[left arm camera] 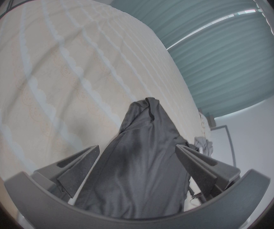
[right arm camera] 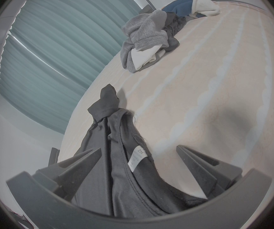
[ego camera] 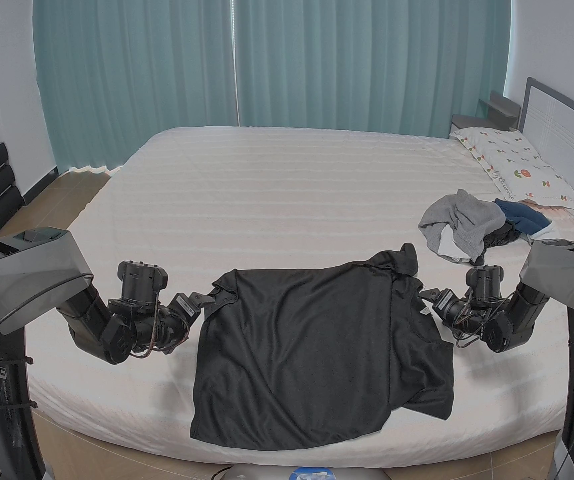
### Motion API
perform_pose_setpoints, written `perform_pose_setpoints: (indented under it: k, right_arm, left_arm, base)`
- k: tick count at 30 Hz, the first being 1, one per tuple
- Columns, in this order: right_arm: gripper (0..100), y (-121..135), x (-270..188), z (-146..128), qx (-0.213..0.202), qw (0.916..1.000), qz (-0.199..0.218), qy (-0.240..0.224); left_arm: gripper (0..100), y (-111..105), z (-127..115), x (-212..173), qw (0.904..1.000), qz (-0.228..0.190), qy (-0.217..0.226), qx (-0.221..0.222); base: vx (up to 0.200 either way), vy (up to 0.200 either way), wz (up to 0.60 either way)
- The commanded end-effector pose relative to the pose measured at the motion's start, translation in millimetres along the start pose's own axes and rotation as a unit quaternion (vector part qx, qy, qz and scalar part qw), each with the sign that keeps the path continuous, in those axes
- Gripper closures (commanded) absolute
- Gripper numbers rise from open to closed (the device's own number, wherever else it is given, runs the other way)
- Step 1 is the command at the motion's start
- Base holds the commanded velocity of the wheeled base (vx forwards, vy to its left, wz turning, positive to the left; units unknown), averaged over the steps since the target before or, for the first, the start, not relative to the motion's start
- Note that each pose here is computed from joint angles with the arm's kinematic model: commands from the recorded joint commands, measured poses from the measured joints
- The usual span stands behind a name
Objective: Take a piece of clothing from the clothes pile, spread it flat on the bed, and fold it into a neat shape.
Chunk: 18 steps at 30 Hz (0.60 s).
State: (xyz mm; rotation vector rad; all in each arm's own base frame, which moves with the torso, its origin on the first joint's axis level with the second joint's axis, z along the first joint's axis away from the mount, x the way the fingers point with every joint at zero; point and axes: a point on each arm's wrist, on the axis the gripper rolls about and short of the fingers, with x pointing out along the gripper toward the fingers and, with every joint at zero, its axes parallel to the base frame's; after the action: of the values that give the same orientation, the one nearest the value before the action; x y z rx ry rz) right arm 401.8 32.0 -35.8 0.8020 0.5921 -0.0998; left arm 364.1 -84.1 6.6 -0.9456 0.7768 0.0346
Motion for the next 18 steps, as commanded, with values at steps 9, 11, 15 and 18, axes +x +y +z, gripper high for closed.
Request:
perform_pose_setpoints:
  k: [9, 11, 15, 18]
  right_arm:
    - [0, -10.1, 2.4, -3.5, 0.004, 0.9999, -0.008, 0.011]
    - [0, -9.7, 3.1, -3.0, 0.004, 0.9999, -0.007, 0.010]
    - [0, -9.5, 4.0, -3.6, 0.003, 0.9999, -0.007, 0.011]
    - [0, -10.0, 5.3, -3.8, 0.003, 0.9999, -0.007, 0.011]
  left_arm:
    - [0, 15.8, -37.5, 1.8, 0.9903, 0.052, 0.027, 0.126]
    - [0, 15.5, -45.6, 6.6, 0.9884, 0.058, 0.027, 0.138]
    - [0, 18.0, -52.1, 12.6, 0.9827, 0.067, 0.014, 0.172]
    - [0, 19.0, -56.2, 13.3, 0.9797, 0.068, 0.017, 0.188]
  base:
    - [0.000, 0.000, 0.00]
    - [0.000, 0.000, 0.00]
    - [0.000, 0.000, 0.00]
    - [0.000, 0.000, 0.00]
